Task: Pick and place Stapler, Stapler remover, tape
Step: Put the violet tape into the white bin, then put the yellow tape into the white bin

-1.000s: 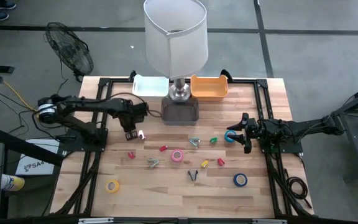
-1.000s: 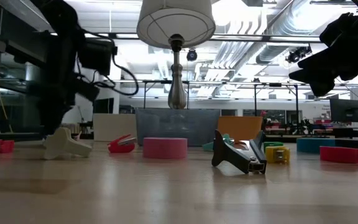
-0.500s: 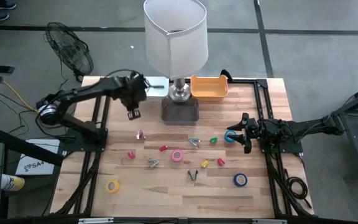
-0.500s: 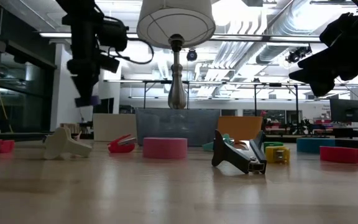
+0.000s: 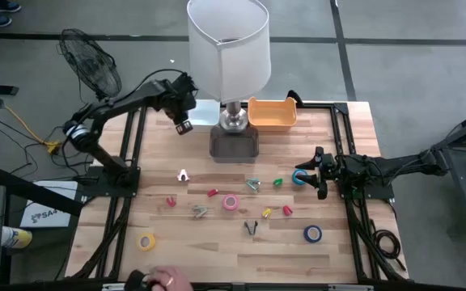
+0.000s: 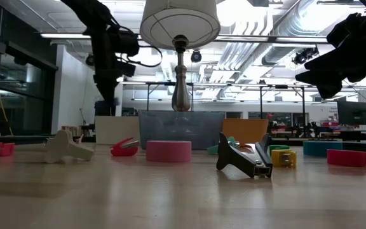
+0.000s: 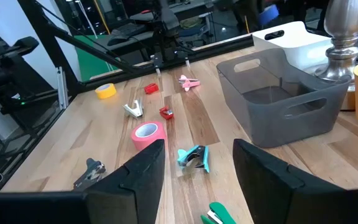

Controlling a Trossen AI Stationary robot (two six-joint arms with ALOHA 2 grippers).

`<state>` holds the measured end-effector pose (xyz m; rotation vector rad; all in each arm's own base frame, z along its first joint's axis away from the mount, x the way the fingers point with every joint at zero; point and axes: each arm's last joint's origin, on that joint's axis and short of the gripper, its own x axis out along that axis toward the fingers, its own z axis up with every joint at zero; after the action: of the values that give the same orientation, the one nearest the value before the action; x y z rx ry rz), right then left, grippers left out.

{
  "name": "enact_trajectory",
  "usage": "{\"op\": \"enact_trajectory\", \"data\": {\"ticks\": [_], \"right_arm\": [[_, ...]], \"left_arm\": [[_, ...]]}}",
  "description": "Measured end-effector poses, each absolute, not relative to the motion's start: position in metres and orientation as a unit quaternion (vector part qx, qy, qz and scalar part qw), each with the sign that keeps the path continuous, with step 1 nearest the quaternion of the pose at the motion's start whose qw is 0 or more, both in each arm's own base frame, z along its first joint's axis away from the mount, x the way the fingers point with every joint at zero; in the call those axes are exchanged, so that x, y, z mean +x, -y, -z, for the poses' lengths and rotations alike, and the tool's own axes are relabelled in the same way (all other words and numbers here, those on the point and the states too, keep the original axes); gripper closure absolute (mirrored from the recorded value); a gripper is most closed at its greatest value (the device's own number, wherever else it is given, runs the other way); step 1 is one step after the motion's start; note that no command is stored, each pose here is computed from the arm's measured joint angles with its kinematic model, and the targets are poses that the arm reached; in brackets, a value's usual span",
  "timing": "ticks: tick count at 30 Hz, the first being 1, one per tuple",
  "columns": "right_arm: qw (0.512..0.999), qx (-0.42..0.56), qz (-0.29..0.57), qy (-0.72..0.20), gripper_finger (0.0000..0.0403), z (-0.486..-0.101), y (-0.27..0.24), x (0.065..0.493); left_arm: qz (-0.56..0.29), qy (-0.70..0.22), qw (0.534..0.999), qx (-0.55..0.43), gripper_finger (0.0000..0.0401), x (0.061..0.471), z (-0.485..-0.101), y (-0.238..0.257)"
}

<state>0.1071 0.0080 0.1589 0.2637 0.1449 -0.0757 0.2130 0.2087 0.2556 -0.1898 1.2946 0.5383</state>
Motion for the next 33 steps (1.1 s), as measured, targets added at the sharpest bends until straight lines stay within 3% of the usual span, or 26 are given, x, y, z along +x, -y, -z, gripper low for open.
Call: {"op": "enact_trajectory", "data": {"ticks": [10, 17, 28, 33], "right_arm": [[0.988, 0.131, 0.038, -0.072, 0.0222, -0.159, -0.008, 0.107], [0.988, 0.131, 0.038, -0.072, 0.0222, -0.159, -0.008, 0.107], [0.988, 0.131, 0.038, -0.072, 0.0222, -0.159, -0.008, 0.107], [0.988, 0.131, 0.038, -0.072, 0.0222, -0.159, -0.008, 0.107]], "left_arm": [[-0.159, -0.651, 0.742, -0.004, 0.0357, 0.224, -0.23, -0.237], [-0.148, -0.669, 0.728, 0.005, 0.0354, 0.226, -0.215, -0.246], [-0.11, -0.665, 0.738, 0.026, 0.025, 0.227, -0.215, -0.245], [-0.109, -0.668, 0.736, 0.024, 0.0221, 0.226, -0.215, -0.244]]}}
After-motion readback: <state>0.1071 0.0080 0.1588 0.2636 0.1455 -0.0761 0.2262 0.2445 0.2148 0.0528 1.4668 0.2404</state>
